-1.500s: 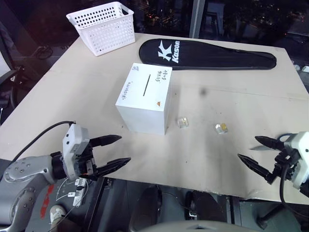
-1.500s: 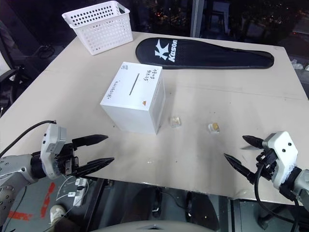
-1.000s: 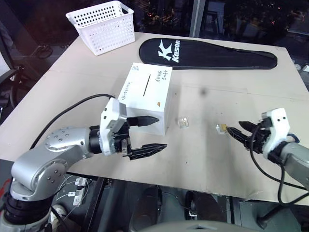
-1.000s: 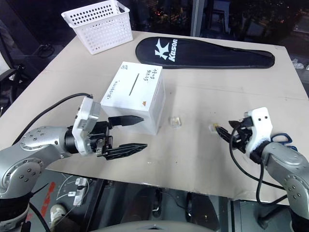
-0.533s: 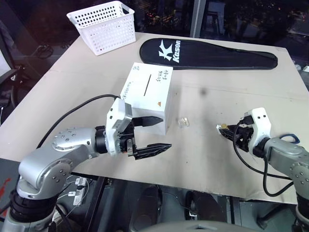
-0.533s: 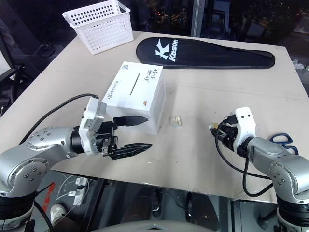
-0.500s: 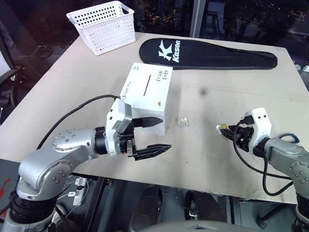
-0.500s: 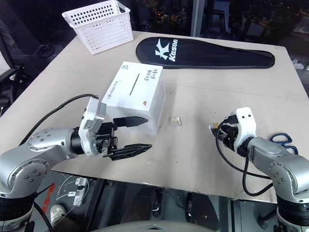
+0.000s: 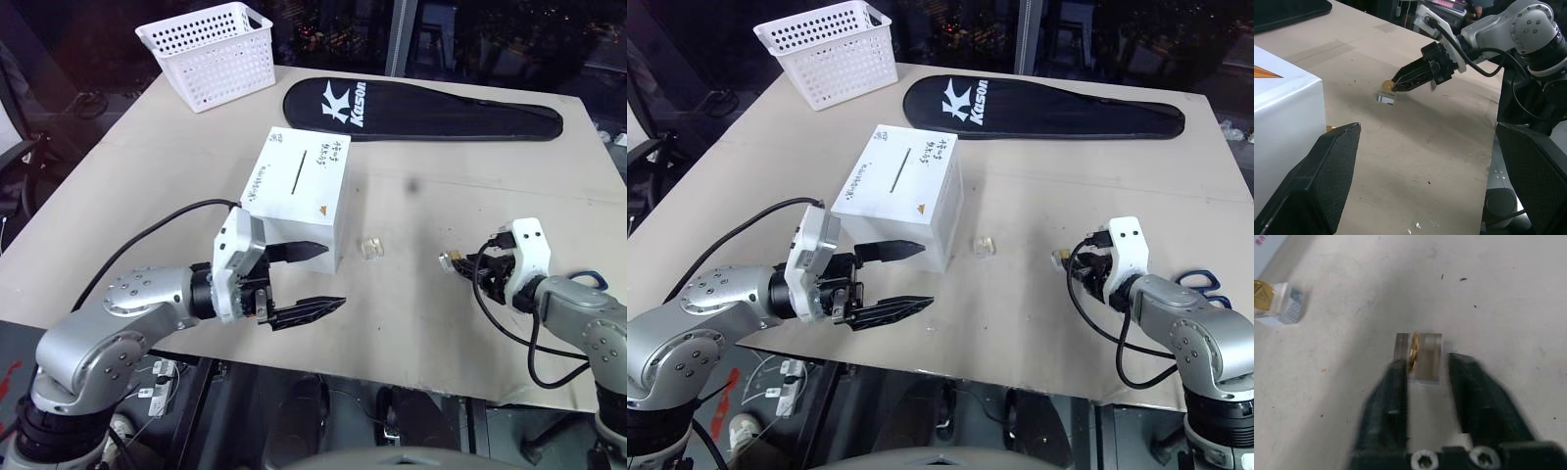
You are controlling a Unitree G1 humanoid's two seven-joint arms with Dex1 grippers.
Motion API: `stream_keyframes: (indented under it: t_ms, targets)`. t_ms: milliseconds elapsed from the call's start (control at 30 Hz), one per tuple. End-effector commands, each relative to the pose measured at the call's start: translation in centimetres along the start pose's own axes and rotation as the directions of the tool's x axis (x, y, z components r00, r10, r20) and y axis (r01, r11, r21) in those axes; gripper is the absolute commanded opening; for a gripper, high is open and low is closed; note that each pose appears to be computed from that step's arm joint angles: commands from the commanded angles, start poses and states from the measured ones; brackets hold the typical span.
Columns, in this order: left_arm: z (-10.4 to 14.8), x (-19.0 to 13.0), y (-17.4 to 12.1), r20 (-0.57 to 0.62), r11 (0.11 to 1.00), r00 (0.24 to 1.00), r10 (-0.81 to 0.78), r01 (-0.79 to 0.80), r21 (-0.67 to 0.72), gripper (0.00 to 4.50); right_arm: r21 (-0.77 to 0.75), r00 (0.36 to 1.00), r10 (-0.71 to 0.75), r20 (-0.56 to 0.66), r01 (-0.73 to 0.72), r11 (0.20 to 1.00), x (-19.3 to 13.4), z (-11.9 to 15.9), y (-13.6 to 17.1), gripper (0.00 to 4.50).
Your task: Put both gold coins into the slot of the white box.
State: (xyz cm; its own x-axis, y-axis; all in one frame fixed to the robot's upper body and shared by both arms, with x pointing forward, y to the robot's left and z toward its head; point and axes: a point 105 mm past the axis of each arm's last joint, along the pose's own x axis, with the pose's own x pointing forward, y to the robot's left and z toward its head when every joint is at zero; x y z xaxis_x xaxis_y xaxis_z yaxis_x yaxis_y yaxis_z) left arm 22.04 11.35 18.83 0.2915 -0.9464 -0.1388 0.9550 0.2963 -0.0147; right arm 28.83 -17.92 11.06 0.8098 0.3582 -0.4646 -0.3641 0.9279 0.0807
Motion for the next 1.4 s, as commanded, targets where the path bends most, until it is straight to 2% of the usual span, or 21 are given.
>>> stream_keyframes:
  t_ms: [33, 267, 500, 700, 733, 800, 833, 933, 1067, 1267, 1300, 1367, 1400]
  targets:
    - [1.0, -0.1, -0.5, 0.024, 0.998, 1.0, -0.003, 0.002, 0.058, 4.5, -0.022, 0.999, 0.009, 0.035, -0.008, 1.0, -0.1, 0.9, 0.3, 0.06]
    - [0.8, -0.1, -0.4, 0.037, 1.0, 0.999, 0.0, -0.001, 0.024, 4.5, -0.035, 0.999, 0.023, 0.045, -0.022, 0.999, -0.2, 0.9, 0.5, 0.06]
    - [1.3, -0.1, 0.0, 0.099, 0.997, 0.995, 0.018, -0.01, -0.082, 4.5, -0.07, 0.981, 0.113, 0.157, -0.103, 0.992, -1.6, 2.5, 1.4, 0.06]
    - [2.0, 0.1, 0.3, 0.134, 0.991, 0.991, 0.0, 0.017, -0.129, 4.5, -0.102, 0.965, 0.171, 0.2, -0.153, 0.983, -2.7, 3.3, 1.7, 0.06]
    - [2.1, 0.2, 0.4, 0.142, 0.991, 0.99, -0.003, 0.023, -0.135, 4.24, -0.115, 0.958, 0.197, 0.209, -0.176, 0.978, -2.9, 3.5, 2.1, 0.01]
    - [2.5, 0.4, 0.6, 0.159, 0.99, 0.987, -0.01, 0.032, -0.139, 3.8, -0.139, 0.914, 0.315, 0.255, -0.288, 0.948, -4.0, 4.6, 3.9, 0.0]
    - [2.7, 0.5, 0.6, 0.165, 0.99, 0.986, -0.012, 0.035, -0.139, 3.42, -0.156, 0.885, 0.38, 0.269, -0.349, 0.924, -4.7, 5.1, 5.0, 0.0]
    - [3.3, 0.9, 0.6, 0.188, 0.987, 0.982, -0.036, 0.064, -0.146, 3.42, -0.224, 0.788, 0.554, 0.267, -0.508, 0.832, -6.6, 6.0, 7.9, 0.0]
    - [3.8, 1.4, 0.1, 0.204, 0.977, 0.974, -0.103, 0.137, -0.164, 3.42, -0.276, 0.702, 0.668, 0.246, -0.61, 0.743, -7.7, 7.0, 10.3, 0.0]
    - [4.0, 1.8, -0.3, 0.209, 0.957, 0.962, -0.174, 0.215, -0.194, 3.42, -0.315, 0.642, 0.739, 0.205, -0.672, 0.671, -7.9, 7.8, 12.0, 0.0]
    - [3.9, 1.8, -0.3, 0.204, 0.957, 0.962, -0.181, 0.221, -0.19, 2.88, -0.32, 0.627, 0.755, 0.194, -0.686, 0.653, -7.9, 7.8, 12.4, 0.0]
    - [3.9, 1.9, -0.2, 0.199, 0.956, 0.962, -0.189, 0.226, -0.185, 2.29, -0.332, 0.602, 0.778, 0.18, -0.707, 0.624, -7.8, 8.0, 13.0, 0.0]
    - [3.9, 1.9, -0.2, 0.201, 0.954, 0.96, -0.197, 0.235, -0.188, 2.29, -0.337, 0.592, 0.786, 0.176, -0.714, 0.613, -7.8, 8.1, 13.3, 0.0]
